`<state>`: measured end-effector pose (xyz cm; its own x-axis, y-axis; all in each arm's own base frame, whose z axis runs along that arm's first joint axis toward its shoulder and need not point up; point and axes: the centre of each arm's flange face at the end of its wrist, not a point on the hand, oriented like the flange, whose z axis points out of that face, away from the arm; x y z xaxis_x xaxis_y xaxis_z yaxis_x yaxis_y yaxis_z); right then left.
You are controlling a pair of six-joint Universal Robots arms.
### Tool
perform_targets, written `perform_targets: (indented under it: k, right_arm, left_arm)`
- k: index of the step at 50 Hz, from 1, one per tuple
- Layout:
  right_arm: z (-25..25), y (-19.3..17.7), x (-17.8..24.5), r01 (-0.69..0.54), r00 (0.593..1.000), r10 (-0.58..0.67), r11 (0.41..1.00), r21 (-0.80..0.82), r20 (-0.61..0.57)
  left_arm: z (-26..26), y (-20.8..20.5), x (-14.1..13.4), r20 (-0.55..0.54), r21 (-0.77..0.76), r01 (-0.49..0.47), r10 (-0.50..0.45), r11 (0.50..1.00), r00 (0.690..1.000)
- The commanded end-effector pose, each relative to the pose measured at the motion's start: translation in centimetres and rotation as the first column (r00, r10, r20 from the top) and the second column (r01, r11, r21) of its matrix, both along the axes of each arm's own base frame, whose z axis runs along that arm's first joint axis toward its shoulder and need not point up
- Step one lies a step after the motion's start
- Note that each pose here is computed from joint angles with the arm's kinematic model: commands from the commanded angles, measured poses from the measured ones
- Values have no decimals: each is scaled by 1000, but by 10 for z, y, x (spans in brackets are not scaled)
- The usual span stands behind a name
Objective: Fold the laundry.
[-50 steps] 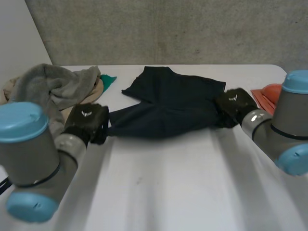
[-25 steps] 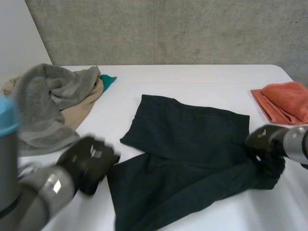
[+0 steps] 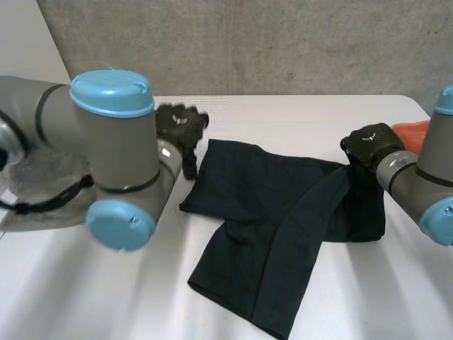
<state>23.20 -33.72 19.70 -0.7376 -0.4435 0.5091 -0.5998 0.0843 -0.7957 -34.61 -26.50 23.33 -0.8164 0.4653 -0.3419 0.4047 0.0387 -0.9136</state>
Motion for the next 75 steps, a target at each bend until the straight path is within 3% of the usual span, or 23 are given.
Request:
perform_targets:
  k: [1,10,18,30,44,51,56,62,68,75]
  right_arm:
    - [4,6,-1,5,1000,-5,1000,15,8]
    - [3,6,-3,8,1000,-8,1000,25,-2]
    - [16,12,-7,21,999,-22,999,28,35]
    - [40,14,-18,70,980,-73,997,24,187]
    - [36,13,-19,68,980,-73,997,33,184]
    - [34,13,-18,66,981,-71,997,33,178]
    - [32,12,-20,69,981,-75,997,39,177]
    - [32,13,-18,63,982,-68,997,38,174]
    - [34,15,-17,60,982,-65,998,34,177]
    - [37,15,-19,65,981,-70,997,31,180]
  left_arm:
    - [-8,73,21,-39,204,38,-30,978,999]
    - [-30,125,25,-128,375,115,-71,920,989]
    - [-47,120,7,-195,451,122,-36,884,980]
    - [-67,120,-26,-184,564,132,-32,815,982]
    - [-71,147,-47,-233,674,200,-52,711,971]
    - [-63,150,-46,-242,663,202,-49,721,969]
    - [-53,132,-30,-221,645,128,23,753,975]
    - [-47,137,-22,-228,674,150,10,724,974]
    - [-60,154,-34,-248,701,212,-46,681,968]
    - [-80,157,-54,-229,682,197,-50,704,972]
